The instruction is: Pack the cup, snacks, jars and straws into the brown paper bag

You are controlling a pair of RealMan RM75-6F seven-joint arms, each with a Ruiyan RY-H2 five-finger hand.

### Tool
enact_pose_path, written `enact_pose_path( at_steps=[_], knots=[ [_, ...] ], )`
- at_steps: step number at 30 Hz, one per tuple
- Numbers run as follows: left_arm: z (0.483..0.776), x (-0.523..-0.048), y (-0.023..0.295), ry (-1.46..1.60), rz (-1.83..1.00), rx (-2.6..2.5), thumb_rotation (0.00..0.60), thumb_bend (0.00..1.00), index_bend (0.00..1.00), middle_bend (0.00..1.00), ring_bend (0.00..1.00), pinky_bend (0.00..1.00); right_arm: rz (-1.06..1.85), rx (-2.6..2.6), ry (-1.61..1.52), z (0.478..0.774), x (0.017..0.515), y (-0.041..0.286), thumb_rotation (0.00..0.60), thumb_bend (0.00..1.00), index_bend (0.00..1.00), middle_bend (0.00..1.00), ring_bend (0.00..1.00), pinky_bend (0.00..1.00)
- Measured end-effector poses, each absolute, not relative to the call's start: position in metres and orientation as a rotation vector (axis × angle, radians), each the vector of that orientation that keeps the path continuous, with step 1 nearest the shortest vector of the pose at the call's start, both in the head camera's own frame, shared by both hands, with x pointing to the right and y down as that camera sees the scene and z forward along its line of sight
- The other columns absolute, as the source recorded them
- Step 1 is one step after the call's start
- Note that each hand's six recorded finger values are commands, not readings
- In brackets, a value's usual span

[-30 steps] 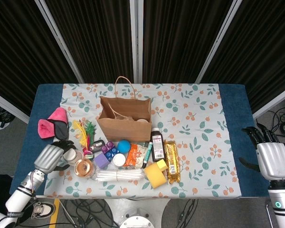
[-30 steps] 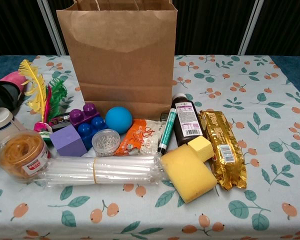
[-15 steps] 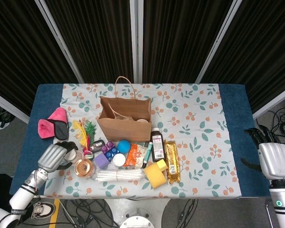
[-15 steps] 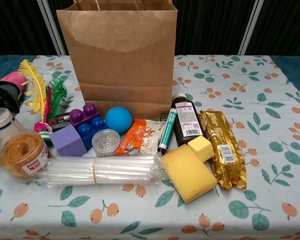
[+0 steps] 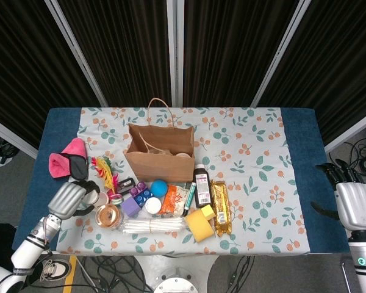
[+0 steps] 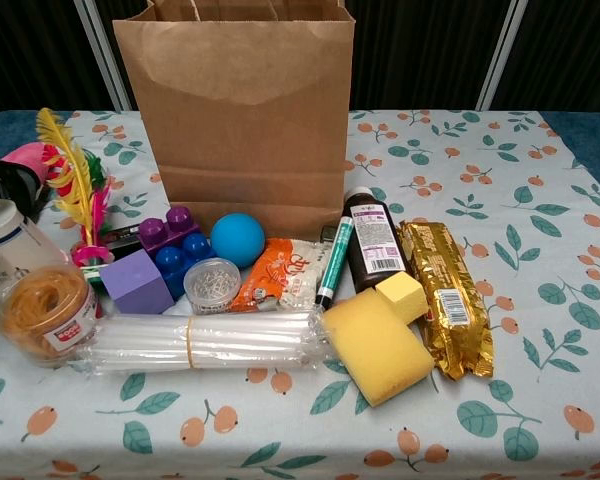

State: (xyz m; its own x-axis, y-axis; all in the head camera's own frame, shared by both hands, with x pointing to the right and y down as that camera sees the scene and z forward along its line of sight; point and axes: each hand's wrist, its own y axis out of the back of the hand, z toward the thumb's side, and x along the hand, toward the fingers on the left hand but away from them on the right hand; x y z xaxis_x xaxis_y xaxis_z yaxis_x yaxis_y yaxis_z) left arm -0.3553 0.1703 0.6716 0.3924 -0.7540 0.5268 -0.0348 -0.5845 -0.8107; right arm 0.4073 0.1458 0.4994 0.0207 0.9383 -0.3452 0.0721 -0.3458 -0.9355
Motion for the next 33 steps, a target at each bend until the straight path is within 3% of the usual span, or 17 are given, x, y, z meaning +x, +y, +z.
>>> enact_pose_path(
  at_steps=[5,16,27,33],
  knots=[
    [0.649,-0.36,0.153,0.702,-1.224,-1.869,0.6,0.34,0.5,0.49,0.46,0.56,1.388,-1.527,-1.102,0.488,0.406,0.142,0.6,0.0,0.24,0.22,0.1,0.2],
    [0.565,-0.364,0.095,0.773,-1.144,-1.658,0.6,0.34,0.52,0.51,0.48,0.58,1.336,-1.569,-1.175,0.476,0.408,0.142,0.6,0.0,0.24,0.23,0.1,0.2],
    [0.497,-0.321,0.018,0.899,-0.926,-1.461,0.6,0.34,0.53,0.53,0.5,0.59,1.302,-1.6,-1.257,0.467,0.424,0.154,0.6,0.0,0.27,0.25,0.13,0.23],
    [0.482,-0.289,0.002,0.924,-0.84,-1.478,0.6,0.34,0.54,0.53,0.5,0.59,1.303,-1.601,-1.263,0.467,0.428,0.155,0.6,0.0,0.27,0.25,0.13,0.23]
  ],
)
